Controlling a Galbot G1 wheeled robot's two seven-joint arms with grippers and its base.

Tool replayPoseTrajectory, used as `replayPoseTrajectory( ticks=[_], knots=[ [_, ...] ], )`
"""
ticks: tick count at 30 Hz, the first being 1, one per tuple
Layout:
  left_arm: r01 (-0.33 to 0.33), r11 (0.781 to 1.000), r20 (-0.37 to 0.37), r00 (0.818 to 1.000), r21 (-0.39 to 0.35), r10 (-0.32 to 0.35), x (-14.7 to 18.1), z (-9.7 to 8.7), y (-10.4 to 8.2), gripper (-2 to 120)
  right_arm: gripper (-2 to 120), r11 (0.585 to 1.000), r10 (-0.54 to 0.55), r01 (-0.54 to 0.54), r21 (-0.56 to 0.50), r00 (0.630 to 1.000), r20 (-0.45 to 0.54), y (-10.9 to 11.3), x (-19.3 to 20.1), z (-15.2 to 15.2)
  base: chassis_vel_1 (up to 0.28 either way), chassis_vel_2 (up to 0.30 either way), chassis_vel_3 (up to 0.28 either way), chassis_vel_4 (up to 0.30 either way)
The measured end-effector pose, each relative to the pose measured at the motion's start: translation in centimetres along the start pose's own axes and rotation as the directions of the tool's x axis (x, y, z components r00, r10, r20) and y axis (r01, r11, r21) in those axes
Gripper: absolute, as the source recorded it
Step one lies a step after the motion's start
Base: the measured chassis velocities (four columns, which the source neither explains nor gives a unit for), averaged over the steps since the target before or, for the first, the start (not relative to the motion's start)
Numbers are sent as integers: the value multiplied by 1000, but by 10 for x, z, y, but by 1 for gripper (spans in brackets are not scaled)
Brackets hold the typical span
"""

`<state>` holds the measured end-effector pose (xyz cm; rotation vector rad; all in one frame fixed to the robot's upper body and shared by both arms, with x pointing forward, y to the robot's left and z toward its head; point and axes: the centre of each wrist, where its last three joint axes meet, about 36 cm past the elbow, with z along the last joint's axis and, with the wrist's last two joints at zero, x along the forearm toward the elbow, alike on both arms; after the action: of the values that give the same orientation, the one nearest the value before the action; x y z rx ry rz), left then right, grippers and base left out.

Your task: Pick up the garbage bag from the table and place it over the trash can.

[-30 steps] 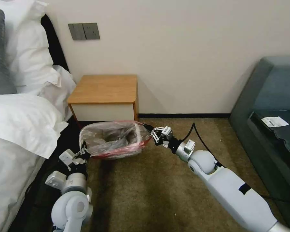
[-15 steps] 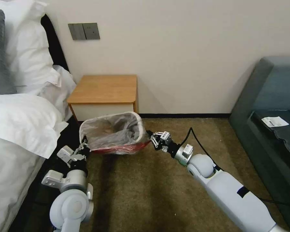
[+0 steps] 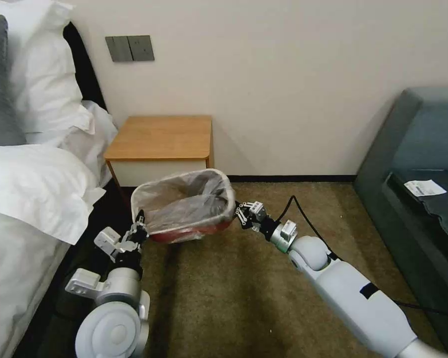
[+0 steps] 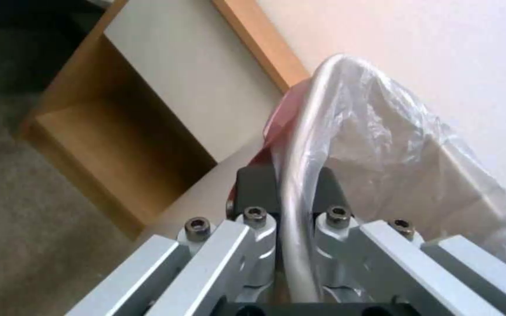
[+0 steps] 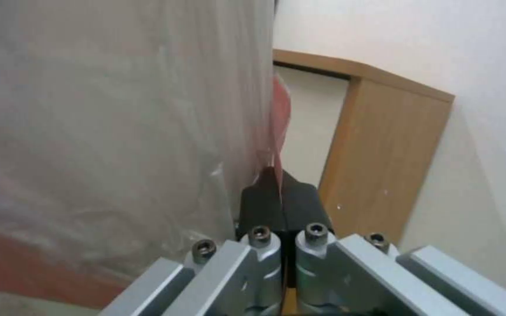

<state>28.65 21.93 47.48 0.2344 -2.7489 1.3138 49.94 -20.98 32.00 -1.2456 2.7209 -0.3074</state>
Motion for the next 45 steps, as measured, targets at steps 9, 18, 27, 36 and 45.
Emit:
replayPoseTrajectory(
  ticks=[9, 18, 27, 36, 45],
  knots=[
    [-37, 998, -3, 999, 60, 37, 4, -4, -8, 3, 0, 1000, 11, -11, -2, 1000, -22, 1, 3, 12, 0, 0, 0, 0],
    [-77, 993, 12, 997, 93, 76, 7, -6, -10, 5, 0, 1000, 2, -2, -5, 999, -41, 8, 4, 21, 0, 0, 0, 0],
    [-80, 992, 18, 997, 94, 79, 4, -4, -7, 5, 0, 1000, -4, 3, -6, 999, -48, 10, 1, 25, 0, 0, 0, 0],
    [-96, 992, 36, 995, 87, 93, 0, -4, -4, 5, 0, 1000, -28, 29, 12, 997, -69, 16, 7, 39, 0, 0, 0, 0],
    [-105, 989, 44, 994, 105, 101, 0, -1, -4, 5, 0, 999, -35, 37, 36, 997, -76, 15, 6, 43, 0, 0, 0, 0]
  ],
)
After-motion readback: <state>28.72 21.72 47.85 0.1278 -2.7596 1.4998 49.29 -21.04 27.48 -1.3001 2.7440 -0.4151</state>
